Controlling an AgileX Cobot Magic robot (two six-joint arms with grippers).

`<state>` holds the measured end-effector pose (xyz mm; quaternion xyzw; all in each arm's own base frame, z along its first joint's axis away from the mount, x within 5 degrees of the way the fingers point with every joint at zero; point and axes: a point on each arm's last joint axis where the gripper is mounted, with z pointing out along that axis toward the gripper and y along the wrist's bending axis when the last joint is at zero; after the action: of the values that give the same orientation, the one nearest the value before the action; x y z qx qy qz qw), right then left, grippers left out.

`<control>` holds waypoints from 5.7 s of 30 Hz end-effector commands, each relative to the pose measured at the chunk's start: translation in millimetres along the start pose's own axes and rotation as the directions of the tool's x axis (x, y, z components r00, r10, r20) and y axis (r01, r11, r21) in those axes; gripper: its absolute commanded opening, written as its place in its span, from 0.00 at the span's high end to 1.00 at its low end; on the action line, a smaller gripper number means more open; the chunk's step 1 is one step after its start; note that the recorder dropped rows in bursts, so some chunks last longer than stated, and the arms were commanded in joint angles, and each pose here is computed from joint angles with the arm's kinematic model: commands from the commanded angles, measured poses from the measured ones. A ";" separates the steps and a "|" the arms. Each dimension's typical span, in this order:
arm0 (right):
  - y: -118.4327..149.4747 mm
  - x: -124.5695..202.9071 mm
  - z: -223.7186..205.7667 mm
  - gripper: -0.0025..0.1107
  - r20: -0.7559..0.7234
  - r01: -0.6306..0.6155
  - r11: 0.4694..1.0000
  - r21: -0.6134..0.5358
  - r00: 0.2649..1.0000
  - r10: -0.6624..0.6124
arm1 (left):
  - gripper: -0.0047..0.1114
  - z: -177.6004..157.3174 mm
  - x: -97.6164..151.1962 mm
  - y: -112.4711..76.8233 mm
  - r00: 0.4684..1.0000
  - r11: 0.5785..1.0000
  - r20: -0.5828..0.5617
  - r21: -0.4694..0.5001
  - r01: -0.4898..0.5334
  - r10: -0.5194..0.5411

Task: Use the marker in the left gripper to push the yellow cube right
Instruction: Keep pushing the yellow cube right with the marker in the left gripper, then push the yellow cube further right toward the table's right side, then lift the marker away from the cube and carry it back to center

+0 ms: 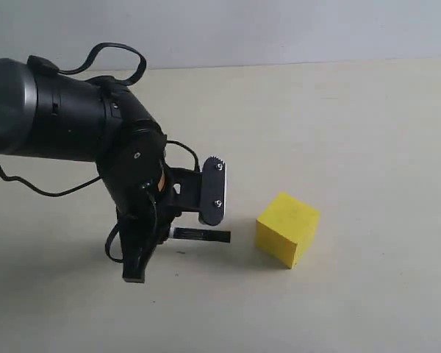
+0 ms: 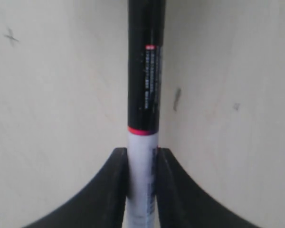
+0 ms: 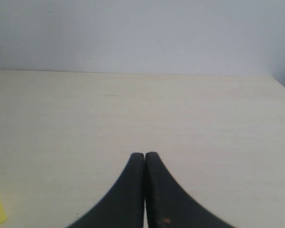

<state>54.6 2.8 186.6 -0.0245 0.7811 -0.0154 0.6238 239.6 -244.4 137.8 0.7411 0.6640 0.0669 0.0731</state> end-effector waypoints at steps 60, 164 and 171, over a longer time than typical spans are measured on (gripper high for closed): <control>-0.4 1.1 0.0 0.98 0.005 0.004 1.000 0.008 1.000 -0.004 | 0.96 -19.6 -116.5 -12.6 0.990 0.998 0.135 0.059 0.026 -0.034; -0.4 1.1 0.0 0.98 0.005 0.004 1.000 0.008 1.000 -0.004 | 0.96 -75.9 -64.6 77.4 0.144 0.141 0.196 -0.030 0.990 -0.970; -0.4 1.1 0.0 0.98 0.005 0.004 1.000 0.008 1.000 -0.004 | 0.96 -46.6 -69.4 74.0 0.015 0.018 0.061 0.043 0.999 -0.998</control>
<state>54.6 2.8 186.6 -0.0245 0.7811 -0.0154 0.6238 297.3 -313.7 208.6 0.0888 0.9842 -0.0021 0.1530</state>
